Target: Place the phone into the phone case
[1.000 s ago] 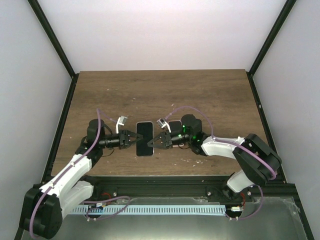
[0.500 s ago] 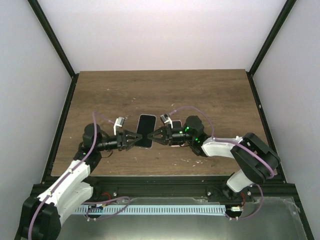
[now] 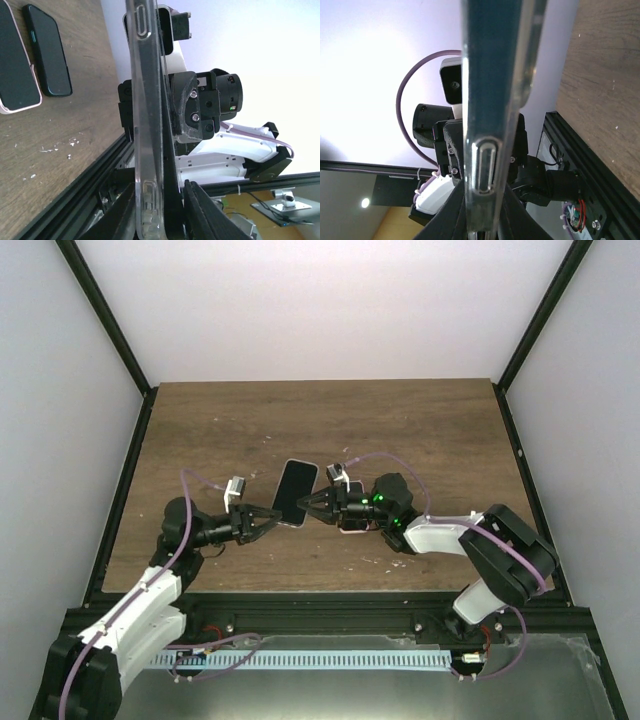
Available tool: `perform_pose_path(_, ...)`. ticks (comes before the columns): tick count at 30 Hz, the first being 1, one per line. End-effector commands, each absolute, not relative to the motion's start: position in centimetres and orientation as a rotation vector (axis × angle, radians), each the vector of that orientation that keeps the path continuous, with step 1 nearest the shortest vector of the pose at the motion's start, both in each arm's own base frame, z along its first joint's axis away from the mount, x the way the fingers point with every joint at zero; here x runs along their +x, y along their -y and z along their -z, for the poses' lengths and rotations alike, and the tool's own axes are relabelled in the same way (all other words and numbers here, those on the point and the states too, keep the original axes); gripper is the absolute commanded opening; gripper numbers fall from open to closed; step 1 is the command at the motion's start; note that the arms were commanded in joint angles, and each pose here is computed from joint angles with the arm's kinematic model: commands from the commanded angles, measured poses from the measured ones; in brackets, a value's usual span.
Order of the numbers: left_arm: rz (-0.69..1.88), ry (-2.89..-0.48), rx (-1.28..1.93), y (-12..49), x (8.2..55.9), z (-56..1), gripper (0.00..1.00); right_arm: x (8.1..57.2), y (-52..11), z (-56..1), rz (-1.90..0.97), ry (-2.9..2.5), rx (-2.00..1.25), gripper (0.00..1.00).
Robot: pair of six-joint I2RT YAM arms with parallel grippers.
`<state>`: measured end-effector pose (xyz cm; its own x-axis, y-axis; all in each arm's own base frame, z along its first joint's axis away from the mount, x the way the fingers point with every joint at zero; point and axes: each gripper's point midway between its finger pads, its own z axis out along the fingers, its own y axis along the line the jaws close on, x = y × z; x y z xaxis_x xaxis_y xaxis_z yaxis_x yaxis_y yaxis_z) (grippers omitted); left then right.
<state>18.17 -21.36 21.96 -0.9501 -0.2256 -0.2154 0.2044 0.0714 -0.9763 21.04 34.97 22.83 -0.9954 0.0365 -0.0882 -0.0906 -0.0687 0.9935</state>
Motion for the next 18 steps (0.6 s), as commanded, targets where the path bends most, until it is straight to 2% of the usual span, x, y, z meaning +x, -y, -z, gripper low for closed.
perform_pose_path(1, 1.937, -2.002, 0.002, 21.4, 18.6, -22.7, 0.19, 21.4, -34.9, -25.2, -2.232, -1.996, -0.115, 0.08)
perform_pose_path(8, 1.903, -2.06, -0.008, 21.4, 18.7, -21.8, 0.11, 21.4, -35.0, -24.6, -2.199, -2.035, -0.115, 0.24)
perform_pose_path(9, 1.905, -2.063, -0.007, 21.4, 18.6, -21.8, 0.11, 21.4, -35.0, -24.5, -2.194, -2.037, -0.118, 0.24)
perform_pose_path(13, 1.9, -2.068, 0.015, 21.4, 18.3, -22.1, 0.12, 21.4, -35.2, -24.6, -2.185, -2.042, -0.143, 0.1)
perform_pose_path(15, 1.898, -2.044, 0.04, 21.3, 17.9, -22.8, 0.21, 21.3, -35.1, -24.9, -2.185, -2.029, -0.157, 0.07)
perform_pose_path(18, 1.887, -1.993, 0.079, 21.0, 17.4, -23.8, 0.52, 20.9, -34.8, -25.2, -2.203, -2.01, -0.15, 0.06)
